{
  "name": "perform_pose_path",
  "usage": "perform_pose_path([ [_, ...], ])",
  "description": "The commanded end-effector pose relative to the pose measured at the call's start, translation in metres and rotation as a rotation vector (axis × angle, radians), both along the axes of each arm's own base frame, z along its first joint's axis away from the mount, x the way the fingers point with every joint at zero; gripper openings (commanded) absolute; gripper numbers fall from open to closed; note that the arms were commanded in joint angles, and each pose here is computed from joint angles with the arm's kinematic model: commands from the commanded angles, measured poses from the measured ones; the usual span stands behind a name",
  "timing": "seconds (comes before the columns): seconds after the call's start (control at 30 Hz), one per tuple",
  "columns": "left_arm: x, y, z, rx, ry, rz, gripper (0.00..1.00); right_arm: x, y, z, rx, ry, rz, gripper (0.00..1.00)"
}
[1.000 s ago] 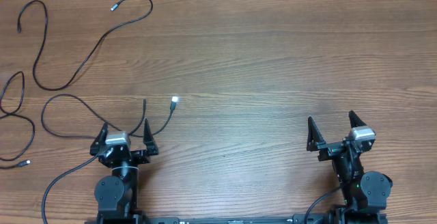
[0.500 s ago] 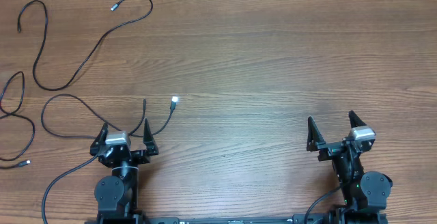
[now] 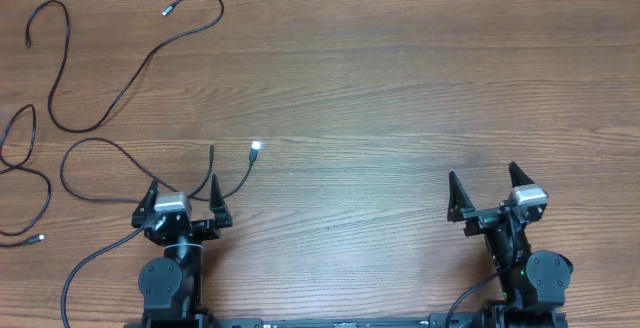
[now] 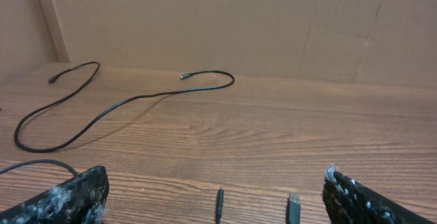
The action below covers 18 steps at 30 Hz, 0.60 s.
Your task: Untangle cables
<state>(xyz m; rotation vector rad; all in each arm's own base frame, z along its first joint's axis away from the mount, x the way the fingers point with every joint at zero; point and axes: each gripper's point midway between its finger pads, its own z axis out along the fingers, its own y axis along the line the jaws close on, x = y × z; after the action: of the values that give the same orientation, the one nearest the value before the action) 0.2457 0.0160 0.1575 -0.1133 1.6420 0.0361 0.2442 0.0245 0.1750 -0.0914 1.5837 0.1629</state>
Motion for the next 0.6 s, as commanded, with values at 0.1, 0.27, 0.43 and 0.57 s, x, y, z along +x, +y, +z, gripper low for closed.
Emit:
perform_pose_path([
  [0.1,-0.0003,0.0014,0.0003,-0.007,-0.006,0.007,1.0,0.0012,-0.008,-0.0035,0.002,0.004,-0.05,1.0],
  [0.27,-0.0003,0.0014,0.0003,-0.007,-0.006,0.007,1.0,0.0016,-0.0118,-0.0048,0.001,0.009,-0.078,1.0],
  [0.43,-0.0003,0.0014,0.0003,-0.007,-0.006,0.007,1.0,0.0019,-0.0142,-0.0052,0.0,0.011,-0.095,1.0],
  [0.57,-0.0003,0.0014,0.0003,-0.007,-0.006,0.007,0.99,0.0018,-0.0133,-0.0052,0.0,0.011,-0.09,1.0],
])
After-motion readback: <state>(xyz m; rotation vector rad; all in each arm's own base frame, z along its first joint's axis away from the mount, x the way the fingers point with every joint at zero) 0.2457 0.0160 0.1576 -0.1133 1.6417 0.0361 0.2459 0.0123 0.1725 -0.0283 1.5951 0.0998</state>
